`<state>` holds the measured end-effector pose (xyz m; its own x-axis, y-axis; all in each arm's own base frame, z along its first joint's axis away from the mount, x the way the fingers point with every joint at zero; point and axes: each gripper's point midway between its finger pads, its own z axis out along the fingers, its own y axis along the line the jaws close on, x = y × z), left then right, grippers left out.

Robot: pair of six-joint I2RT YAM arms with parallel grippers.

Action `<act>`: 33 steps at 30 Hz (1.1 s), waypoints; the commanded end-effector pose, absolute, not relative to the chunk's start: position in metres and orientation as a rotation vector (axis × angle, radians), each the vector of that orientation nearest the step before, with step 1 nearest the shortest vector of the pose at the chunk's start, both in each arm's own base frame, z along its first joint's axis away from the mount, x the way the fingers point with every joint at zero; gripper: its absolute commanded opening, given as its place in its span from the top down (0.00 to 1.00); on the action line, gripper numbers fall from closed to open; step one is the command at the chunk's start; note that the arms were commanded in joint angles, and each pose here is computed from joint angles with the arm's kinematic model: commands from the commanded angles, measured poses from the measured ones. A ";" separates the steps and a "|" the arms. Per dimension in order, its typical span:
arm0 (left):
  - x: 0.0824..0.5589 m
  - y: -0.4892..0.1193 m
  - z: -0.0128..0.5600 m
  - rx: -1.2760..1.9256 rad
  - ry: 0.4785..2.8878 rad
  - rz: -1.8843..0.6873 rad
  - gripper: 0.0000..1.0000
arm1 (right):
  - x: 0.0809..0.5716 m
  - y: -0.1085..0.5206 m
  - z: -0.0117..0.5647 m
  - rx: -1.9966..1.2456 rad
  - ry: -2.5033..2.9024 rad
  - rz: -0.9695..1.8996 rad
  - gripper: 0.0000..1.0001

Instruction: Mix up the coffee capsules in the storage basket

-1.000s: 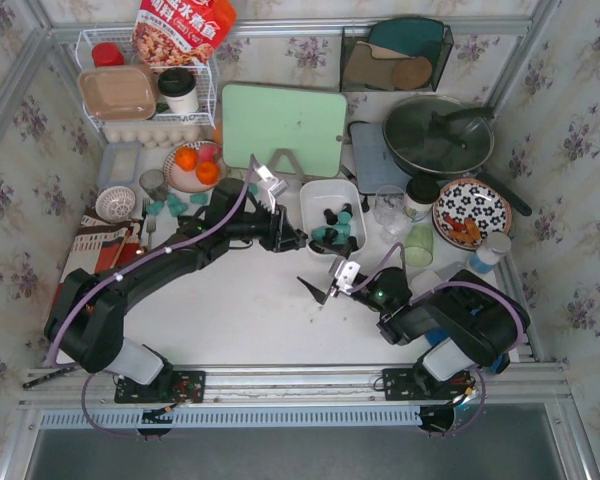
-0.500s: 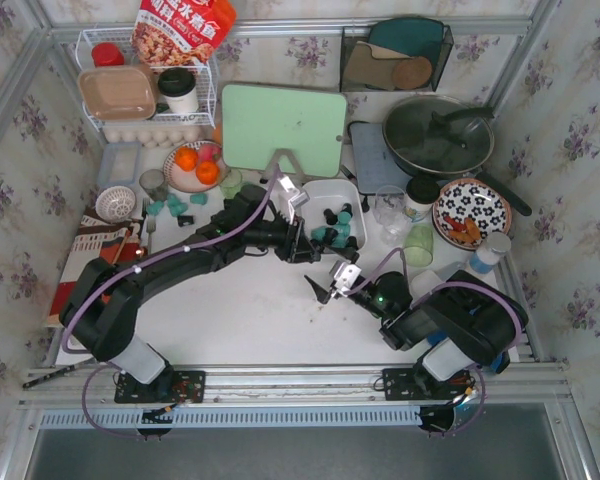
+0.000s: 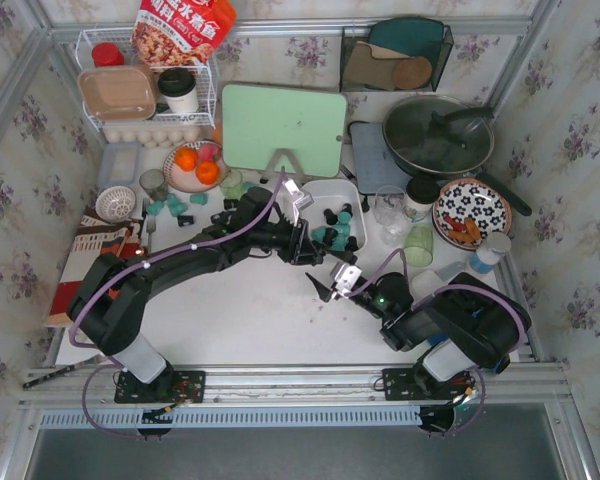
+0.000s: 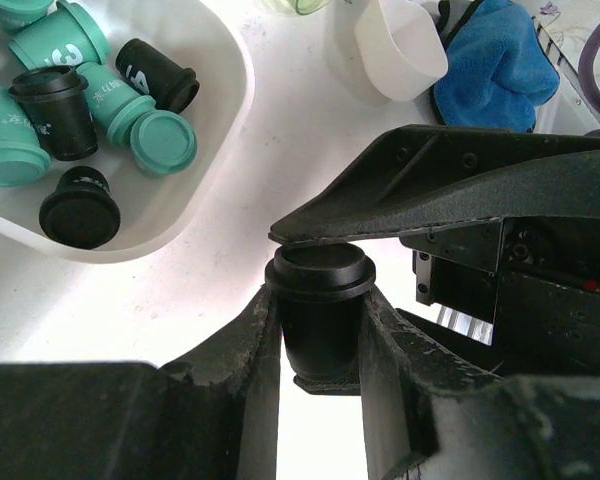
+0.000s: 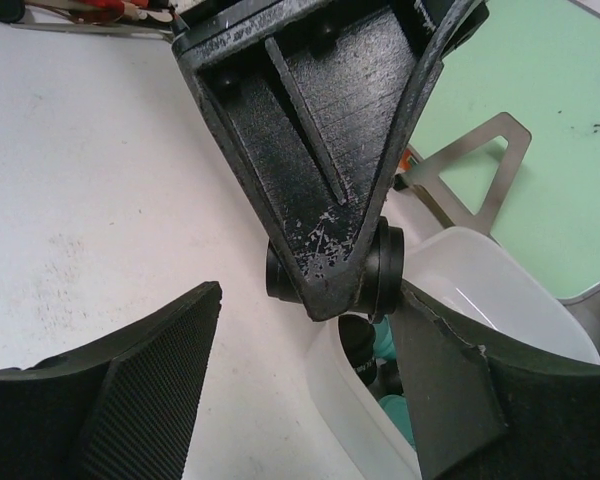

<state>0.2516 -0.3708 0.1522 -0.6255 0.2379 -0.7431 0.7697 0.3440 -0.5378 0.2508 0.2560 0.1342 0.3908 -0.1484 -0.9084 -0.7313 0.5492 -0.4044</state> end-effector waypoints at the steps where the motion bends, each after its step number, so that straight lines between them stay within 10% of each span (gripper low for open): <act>1: 0.256 -0.376 0.159 0.880 2.013 -1.264 0.92 | 0.245 0.249 0.214 -0.796 0.854 0.427 0.27; 16: 0.253 -0.382 0.157 0.871 2.017 -1.277 0.90 | 0.246 0.247 0.217 -0.772 0.862 0.426 0.50; 33: 0.300 -0.297 0.177 0.501 2.038 -0.827 0.37 | 0.274 0.244 0.196 -0.771 0.983 0.320 0.61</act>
<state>0.2764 -0.3302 0.1701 -0.5937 0.1128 -0.7967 0.7062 0.5476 -0.4487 0.2661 0.2507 0.1491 0.4181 -0.1605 -0.8941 -0.6681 0.6126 -0.4224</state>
